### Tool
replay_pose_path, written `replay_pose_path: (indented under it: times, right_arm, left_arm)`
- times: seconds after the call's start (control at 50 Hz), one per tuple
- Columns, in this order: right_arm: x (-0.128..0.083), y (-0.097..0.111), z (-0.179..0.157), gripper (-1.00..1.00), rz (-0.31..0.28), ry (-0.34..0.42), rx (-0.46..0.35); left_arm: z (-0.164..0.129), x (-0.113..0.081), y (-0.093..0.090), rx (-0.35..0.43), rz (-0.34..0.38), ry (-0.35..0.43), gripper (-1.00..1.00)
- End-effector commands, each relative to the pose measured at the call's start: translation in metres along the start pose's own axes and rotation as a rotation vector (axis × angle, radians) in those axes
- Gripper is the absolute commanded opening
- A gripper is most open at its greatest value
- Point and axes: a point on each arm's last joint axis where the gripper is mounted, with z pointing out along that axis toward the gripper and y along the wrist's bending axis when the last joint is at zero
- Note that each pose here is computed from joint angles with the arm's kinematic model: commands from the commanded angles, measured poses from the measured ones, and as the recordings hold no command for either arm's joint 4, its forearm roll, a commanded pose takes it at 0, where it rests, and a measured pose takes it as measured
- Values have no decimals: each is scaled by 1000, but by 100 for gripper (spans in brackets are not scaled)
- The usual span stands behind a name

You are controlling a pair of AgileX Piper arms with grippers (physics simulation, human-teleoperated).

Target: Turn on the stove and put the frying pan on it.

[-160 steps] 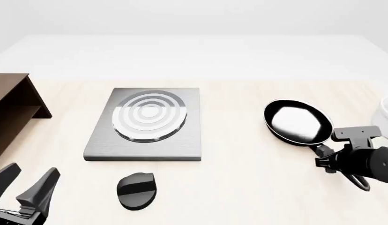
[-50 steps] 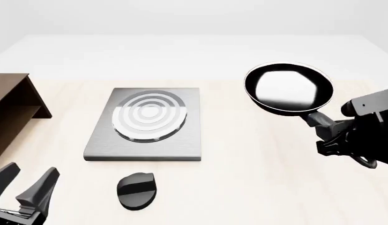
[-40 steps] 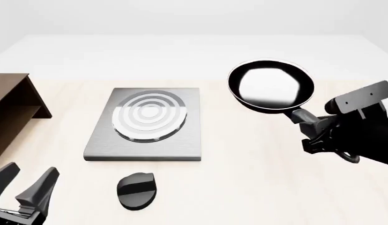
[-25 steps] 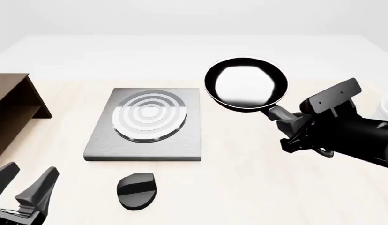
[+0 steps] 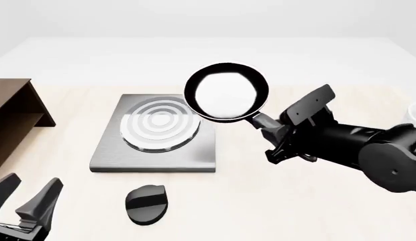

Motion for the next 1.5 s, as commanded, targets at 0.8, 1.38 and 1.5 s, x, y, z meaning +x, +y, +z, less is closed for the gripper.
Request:
replay_pose_path:
  times: [0.8, 1.38, 1.5]
  right_arm:
    - [-23, 59, 63, -100, -1, -81, -165]
    - [-20, 73, 99, -100, 24, -64, -186]
    - [-24, 76, 102, -100, 18, -70, -192]
  left_arm:
    - [0, -1, 0, -1, -11, -11, 100]
    - [0, -1, 0, 0, -14, -10, 100]
    - [0, -1, 0, 1, -15, -11, 100]
